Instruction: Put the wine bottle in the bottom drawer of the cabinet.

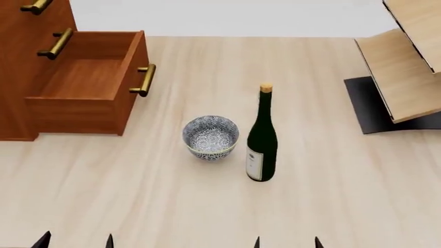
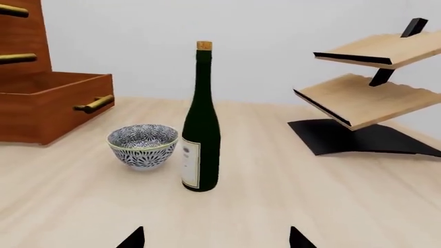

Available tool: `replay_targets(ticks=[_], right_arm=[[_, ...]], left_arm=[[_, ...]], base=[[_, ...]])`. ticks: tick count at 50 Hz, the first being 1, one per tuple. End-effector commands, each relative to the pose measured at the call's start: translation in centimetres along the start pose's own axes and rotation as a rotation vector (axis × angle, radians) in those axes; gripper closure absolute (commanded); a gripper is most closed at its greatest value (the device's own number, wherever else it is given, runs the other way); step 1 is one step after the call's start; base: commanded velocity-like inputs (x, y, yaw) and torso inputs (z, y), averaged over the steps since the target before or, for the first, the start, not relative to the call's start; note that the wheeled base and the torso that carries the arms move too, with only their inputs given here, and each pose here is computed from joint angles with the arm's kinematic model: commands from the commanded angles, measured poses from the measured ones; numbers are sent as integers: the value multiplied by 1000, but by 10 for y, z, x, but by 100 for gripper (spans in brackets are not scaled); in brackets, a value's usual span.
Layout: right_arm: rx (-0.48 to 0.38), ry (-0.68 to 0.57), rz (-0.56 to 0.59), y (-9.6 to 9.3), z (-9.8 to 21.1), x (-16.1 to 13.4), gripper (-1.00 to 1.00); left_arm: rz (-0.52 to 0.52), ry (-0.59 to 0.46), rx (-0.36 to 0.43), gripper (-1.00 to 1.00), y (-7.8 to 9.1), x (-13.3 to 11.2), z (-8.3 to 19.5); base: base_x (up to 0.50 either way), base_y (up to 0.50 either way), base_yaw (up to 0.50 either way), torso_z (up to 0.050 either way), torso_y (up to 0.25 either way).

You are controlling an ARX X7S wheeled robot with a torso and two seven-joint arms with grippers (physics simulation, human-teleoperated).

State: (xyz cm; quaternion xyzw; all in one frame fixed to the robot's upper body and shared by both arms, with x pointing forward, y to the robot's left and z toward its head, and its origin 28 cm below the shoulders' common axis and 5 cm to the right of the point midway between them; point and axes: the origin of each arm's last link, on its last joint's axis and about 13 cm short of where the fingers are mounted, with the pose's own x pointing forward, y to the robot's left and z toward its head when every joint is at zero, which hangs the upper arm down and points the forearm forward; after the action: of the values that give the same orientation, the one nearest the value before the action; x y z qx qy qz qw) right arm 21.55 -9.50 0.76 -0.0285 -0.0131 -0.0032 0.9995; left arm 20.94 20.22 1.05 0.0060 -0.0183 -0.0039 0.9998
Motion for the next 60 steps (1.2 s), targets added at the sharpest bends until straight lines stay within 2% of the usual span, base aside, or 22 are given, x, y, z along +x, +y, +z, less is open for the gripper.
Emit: replay_targets(ticks=[1,27,36,39,40,41,44,46,48,52,60], right_arm=[[-14,0,4,1,0,0,-100],[-6,-3,12,1,-1,0,-100],[-5,-3,12,1,1,-1,-100],[3,-5,15,2,1,-2,-100],[15,-4,14,1,2,-2,-100],[26,-1,16,1,3,-1,-100],[57,-4,13,0,9,-2,-100],[39,-11,7,0,16,-2,-100],[56,-18,5,-1,25,-4,-100],[40,-43,6,-3,44,-10,-100],[39,-64,12,-13,78,-26,-100]], left_arm=[[11,-1,6,-100,1,0,0],[27,26,13,-100,1,3,-2],[20,27,-1,-100,2,2,-2],[37,44,2,-100,2,3,2],[47,68,-23,-100,2,3,3],[35,87,-67,-100,3,3,5],[45,74,-38,-100,3,2,14],[33,66,-30,-100,2,-2,25],[11,59,-61,-100,2,-5,36],[16,58,-25,-100,3,-13,57],[-7,65,-30,-100,6,-35,95]], base=[[0,449,0,0,0],[0,455,0,0,0],[0,262,0,0,0],[0,-3,0,0,0],[0,0,0,0,0],[0,0,0,0,0],[0,0,0,0,0],[0,0,0,0,0],[0,0,0,0,0],[0,0,0,0,0],[0,0,0,0,0]])
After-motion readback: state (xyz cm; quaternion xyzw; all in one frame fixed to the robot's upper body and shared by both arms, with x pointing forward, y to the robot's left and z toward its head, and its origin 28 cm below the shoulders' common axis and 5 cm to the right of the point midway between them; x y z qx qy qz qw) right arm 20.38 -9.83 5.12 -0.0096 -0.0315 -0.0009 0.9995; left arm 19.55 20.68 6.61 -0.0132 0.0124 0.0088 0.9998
